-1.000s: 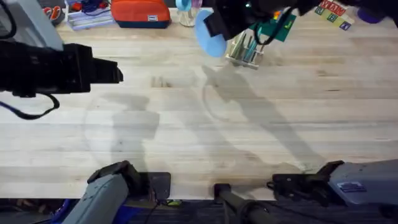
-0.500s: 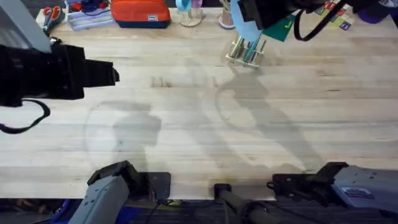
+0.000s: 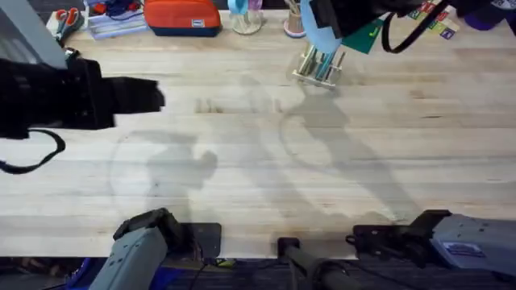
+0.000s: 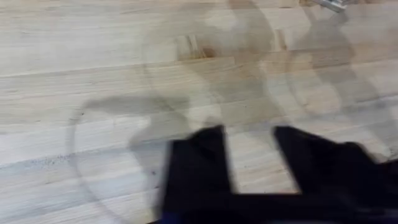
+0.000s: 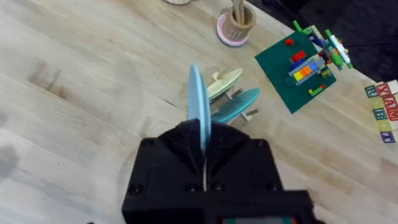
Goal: Pick up the plates from the table one by one and place each into a slot on the dish rack.
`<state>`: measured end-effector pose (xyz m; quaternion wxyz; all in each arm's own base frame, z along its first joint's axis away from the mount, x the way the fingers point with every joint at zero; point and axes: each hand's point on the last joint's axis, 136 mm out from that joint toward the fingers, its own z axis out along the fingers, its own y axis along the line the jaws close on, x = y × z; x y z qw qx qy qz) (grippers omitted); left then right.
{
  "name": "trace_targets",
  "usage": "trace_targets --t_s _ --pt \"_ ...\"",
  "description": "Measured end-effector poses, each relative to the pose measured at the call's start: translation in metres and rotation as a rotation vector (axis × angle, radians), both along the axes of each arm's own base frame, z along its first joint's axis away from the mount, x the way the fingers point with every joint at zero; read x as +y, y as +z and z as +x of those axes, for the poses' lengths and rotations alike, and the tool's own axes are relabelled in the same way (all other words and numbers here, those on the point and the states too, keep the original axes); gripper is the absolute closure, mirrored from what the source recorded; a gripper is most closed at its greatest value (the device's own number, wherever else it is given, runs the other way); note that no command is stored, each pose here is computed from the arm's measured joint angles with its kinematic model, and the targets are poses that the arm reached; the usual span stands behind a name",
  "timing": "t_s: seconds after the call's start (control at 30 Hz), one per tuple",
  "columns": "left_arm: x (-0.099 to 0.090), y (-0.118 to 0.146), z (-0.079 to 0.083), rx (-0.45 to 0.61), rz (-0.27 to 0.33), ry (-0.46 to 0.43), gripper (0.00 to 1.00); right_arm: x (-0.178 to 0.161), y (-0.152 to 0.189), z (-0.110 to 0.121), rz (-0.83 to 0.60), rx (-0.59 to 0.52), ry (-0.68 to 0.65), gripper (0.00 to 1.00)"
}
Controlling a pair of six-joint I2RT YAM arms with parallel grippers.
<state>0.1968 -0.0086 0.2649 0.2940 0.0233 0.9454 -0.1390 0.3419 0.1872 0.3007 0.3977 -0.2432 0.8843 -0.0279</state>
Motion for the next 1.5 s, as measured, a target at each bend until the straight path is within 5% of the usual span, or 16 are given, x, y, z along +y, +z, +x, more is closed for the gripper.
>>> trace_targets --t_s 0.1,0.17,0.77,1.07,1.5 --pt "0.000 0.000 0.000 0.000 0.000 0.001 0.099 -0.001 -0.001 -0.001 -0.004 0.004 -0.001 0.972" --pt "0.000 0.000 0.000 0.001 -0.002 0.002 0.014 -0.002 -0.003 -0.002 -0.011 0.013 -0.001 0.972" --pt "0.000 0.000 0.000 0.001 -0.001 0.002 0.008 -0.005 -0.005 -0.004 -0.070 0.017 0.039 0.972" --pt "0.000 0.000 0.000 0.001 -0.001 0.002 0.007 -0.032 0.001 0.003 0.015 -0.025 -0.256 0.972" --pt "0.000 0.000 0.000 0.001 -0.002 0.002 0.007 -0.056 -0.015 -0.015 0.270 0.051 -0.659 0.971"
